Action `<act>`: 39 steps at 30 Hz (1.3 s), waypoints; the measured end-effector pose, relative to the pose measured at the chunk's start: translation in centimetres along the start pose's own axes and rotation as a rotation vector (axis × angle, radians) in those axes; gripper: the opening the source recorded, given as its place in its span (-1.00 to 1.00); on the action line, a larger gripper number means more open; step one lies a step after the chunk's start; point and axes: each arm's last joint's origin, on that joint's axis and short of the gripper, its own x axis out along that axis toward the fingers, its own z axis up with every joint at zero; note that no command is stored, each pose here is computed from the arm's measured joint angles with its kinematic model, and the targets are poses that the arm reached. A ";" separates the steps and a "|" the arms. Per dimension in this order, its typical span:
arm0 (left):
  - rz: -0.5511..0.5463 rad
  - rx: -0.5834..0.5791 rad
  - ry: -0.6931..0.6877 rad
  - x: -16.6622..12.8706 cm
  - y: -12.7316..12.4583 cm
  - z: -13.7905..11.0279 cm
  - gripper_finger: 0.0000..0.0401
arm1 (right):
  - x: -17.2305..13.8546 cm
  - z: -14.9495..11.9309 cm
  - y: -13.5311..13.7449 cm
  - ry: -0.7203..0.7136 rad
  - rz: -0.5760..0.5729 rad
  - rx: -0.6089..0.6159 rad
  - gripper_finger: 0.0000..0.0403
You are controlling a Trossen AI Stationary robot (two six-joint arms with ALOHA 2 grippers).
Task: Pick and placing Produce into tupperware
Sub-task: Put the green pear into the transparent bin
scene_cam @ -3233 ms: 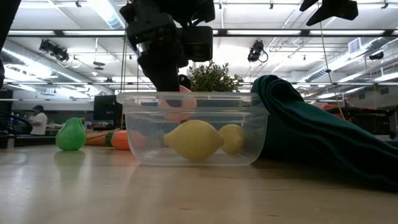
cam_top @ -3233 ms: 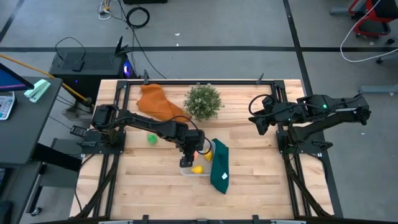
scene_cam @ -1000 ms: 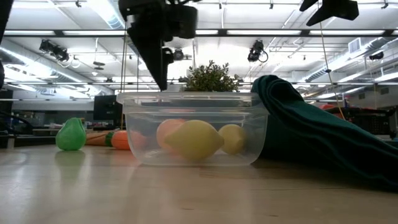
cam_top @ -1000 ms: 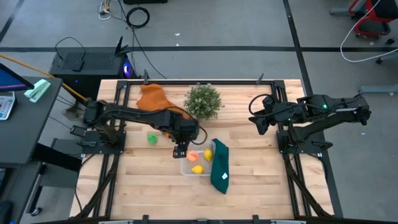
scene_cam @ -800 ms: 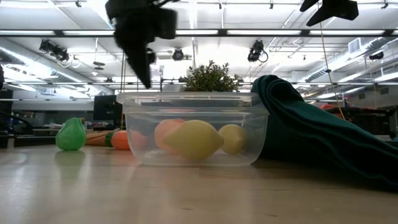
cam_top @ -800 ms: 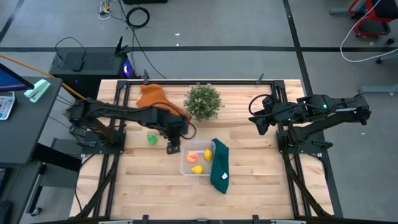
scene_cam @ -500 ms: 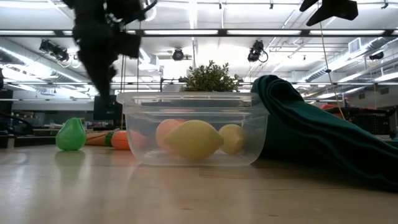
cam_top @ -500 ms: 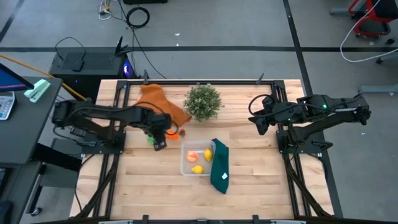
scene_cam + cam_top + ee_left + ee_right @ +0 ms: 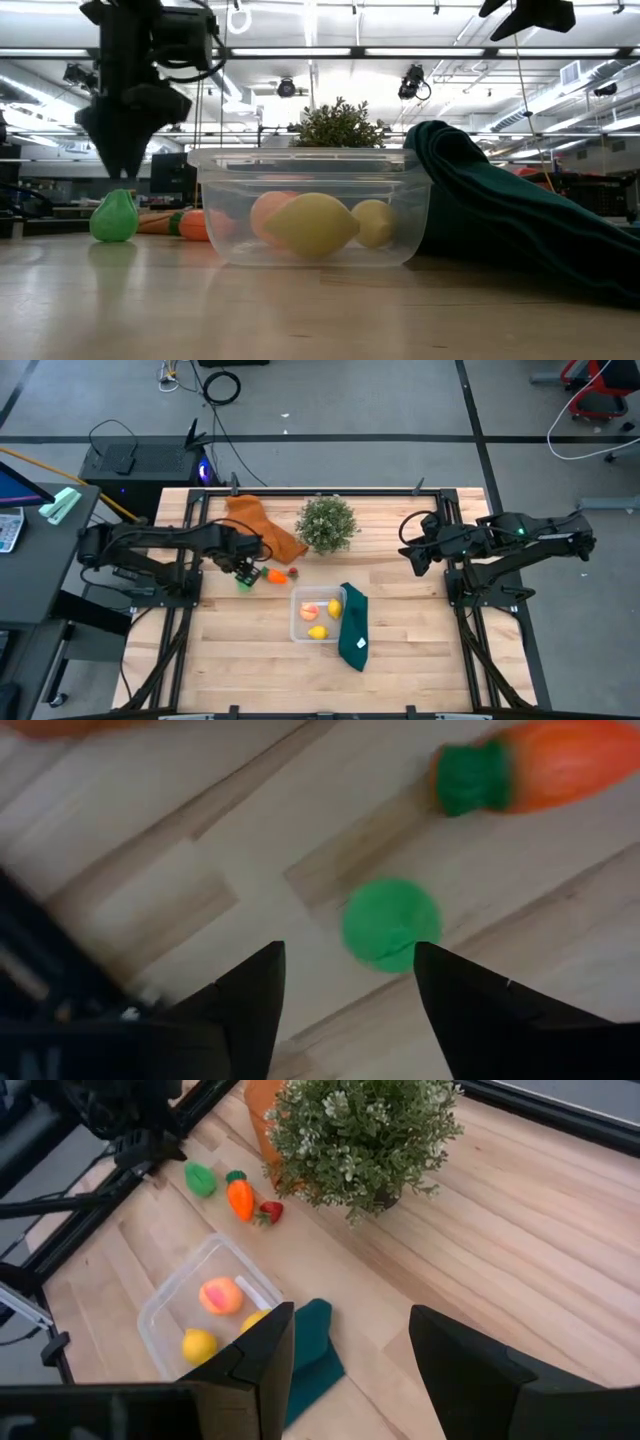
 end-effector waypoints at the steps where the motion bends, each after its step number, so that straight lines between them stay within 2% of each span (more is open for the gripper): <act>1: 0.010 -0.009 0.012 0.2 0.0 0.1 0.18 | 0.1 0.0 0.0 0.001 -0.001 0.005 -0.18; 6: -0.023 -0.017 0.082 1.2 -0.6 0.5 0.37 | 0.7 0.0 0.5 0.007 -0.008 0.011 -0.18; 11: 0.018 0.001 0.150 2.8 -1.3 0.8 0.57 | 1.4 0.0 1.0 0.015 -0.009 0.012 -0.18; 16: -0.012 0.040 0.180 4.0 -2.1 1.2 0.68 | 1.8 0.0 1.3 0.030 -0.005 0.009 -0.18; 31: -0.066 0.040 0.225 5.1 -2.9 1.6 0.71 | 1.9 0.0 1.4 0.032 -0.002 0.005 -0.18; 39: -0.050 0.052 0.253 6.1 -3.2 1.6 0.71 | 1.9 0.0 1.4 0.031 0.000 0.001 -0.18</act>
